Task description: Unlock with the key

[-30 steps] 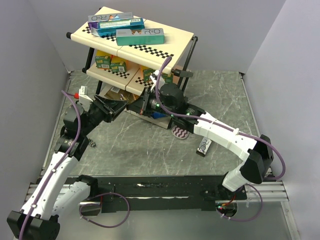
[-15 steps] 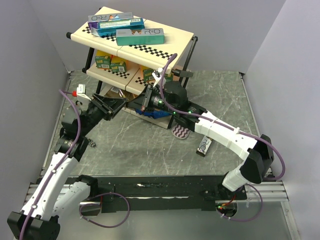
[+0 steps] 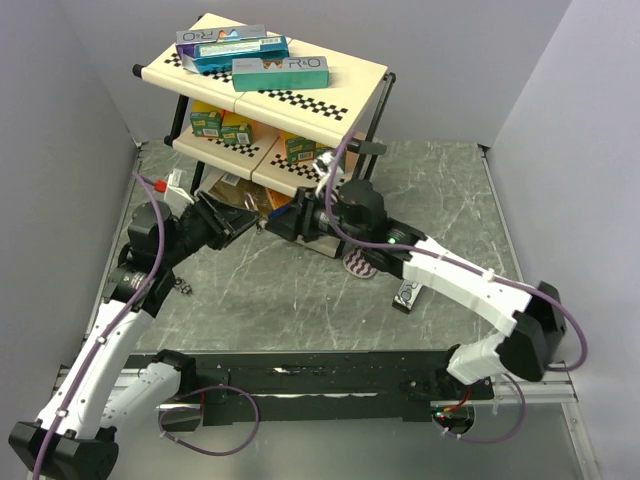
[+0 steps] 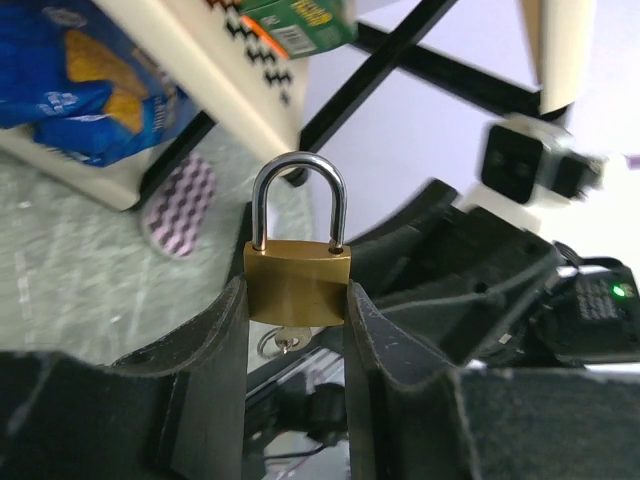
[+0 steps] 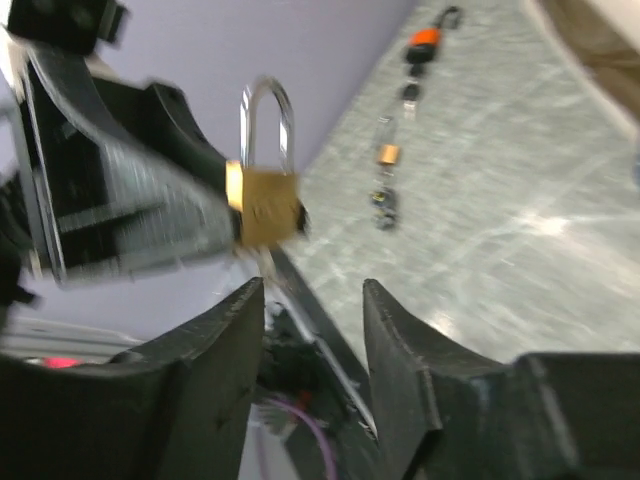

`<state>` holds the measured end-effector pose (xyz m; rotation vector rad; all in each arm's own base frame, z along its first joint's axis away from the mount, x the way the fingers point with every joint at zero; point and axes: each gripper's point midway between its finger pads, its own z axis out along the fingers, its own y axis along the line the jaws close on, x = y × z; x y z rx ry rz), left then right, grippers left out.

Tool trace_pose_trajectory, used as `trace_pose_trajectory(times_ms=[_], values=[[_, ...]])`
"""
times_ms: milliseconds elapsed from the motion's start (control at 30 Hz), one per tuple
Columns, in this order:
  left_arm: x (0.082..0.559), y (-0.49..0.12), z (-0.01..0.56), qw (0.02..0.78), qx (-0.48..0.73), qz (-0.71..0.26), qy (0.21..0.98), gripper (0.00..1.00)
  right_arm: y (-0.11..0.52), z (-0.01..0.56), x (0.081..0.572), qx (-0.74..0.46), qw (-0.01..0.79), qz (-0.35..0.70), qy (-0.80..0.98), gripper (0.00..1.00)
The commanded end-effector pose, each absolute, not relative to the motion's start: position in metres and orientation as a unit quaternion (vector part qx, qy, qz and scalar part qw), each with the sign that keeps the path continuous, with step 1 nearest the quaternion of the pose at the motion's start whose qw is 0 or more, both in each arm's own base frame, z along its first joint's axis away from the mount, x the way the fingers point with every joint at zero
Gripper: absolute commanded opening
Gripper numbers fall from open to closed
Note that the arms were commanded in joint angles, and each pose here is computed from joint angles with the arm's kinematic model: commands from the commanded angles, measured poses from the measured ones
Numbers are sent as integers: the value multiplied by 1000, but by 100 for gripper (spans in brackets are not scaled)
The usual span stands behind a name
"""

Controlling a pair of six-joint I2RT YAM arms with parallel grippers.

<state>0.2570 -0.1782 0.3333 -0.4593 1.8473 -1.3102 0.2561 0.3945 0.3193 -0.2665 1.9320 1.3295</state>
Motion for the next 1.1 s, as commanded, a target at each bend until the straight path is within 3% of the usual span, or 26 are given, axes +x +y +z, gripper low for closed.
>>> trace_pose_trajectory(times_ms=[0,200,233,433,733,1067], values=[[249,-176,351,434,-114,-502,740,1,355,347,241,-139,463,492,724,53],[231,-181,353,442,4,-518,732,1,341,373,211,-217,479,502,687,64],[228,-183,351,444,34,-514,733,1,341,386,205,-236,479,510,675,71],[187,-196,353,401,158,-546,718,1,348,423,191,-333,468,522,631,77],[146,-207,361,342,239,-608,675,1,378,433,179,-428,398,567,580,78],[140,-209,362,331,249,-619,668,1,388,417,163,-456,323,609,563,77]])
